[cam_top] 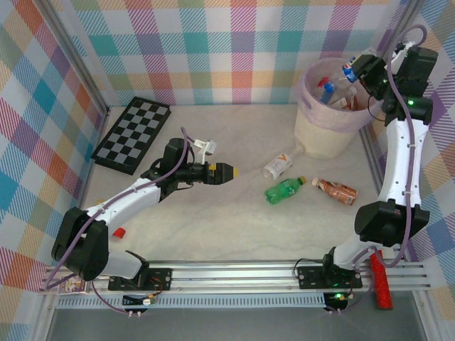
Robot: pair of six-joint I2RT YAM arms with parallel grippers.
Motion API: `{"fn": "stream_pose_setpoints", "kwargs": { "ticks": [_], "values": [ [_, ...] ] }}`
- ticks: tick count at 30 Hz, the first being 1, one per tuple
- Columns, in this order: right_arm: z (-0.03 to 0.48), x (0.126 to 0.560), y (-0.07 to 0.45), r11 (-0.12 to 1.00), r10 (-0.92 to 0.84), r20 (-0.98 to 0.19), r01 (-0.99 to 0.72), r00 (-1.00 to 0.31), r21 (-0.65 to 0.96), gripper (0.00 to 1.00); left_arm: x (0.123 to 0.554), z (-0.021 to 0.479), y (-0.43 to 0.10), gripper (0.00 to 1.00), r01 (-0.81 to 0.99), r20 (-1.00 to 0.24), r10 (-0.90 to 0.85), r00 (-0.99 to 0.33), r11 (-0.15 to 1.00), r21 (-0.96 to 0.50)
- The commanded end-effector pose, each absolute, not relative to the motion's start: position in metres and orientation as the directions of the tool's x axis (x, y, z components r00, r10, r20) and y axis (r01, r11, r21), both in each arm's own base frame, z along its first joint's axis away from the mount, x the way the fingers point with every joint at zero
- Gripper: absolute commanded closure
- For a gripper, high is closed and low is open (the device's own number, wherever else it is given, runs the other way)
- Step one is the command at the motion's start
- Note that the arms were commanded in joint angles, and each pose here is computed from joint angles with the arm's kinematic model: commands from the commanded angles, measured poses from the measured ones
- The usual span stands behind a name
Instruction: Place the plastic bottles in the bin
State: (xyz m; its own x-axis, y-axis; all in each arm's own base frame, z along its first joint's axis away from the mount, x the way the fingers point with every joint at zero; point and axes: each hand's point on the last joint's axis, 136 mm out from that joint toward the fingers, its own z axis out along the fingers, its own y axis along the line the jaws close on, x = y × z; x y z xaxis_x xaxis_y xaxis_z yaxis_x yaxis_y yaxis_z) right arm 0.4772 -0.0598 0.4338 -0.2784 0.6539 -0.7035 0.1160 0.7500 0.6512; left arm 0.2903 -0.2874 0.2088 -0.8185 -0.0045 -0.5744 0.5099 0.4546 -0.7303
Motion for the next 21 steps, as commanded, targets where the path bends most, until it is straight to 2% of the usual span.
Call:
{"fn": "stream_pose_setpoints", "kwargs": {
  "ticks": [1,4,11,13,21],
  "values": [
    [0.427,0.485,-0.100,0.743,0.656,-0.748,0.262,-0.101,0.616,0.57,0.292,0.219,-0.290,0.00,0.532,-0.598,-0.005,-0.801,0.450,-0.717],
    [0.413,0.491,-0.117,0.714,0.665,-0.746,0.328,-0.043,0.618,0.58,0.292,0.218,-0.290,0.00,0.529,-0.596,-0.007,-0.803,0.453,-0.718],
    [0.379,0.511,-0.123,0.646,0.723,-0.690,0.387,-0.032,0.658,0.55,0.294,0.218,-0.291,0.00,0.524,-0.593,-0.011,-0.805,0.455,-0.720],
    [0.369,0.520,-0.118,0.639,0.739,-0.670,0.379,-0.064,0.669,0.48,0.293,0.219,-0.292,0.00,0.527,-0.595,-0.009,-0.803,0.454,-0.718],
    [0.334,0.548,-0.092,0.688,0.726,-0.608,0.359,-0.323,0.631,0.33,0.291,0.213,-0.291,0.00,0.519,-0.587,0.005,-0.809,0.473,-0.712]
  ]
}}
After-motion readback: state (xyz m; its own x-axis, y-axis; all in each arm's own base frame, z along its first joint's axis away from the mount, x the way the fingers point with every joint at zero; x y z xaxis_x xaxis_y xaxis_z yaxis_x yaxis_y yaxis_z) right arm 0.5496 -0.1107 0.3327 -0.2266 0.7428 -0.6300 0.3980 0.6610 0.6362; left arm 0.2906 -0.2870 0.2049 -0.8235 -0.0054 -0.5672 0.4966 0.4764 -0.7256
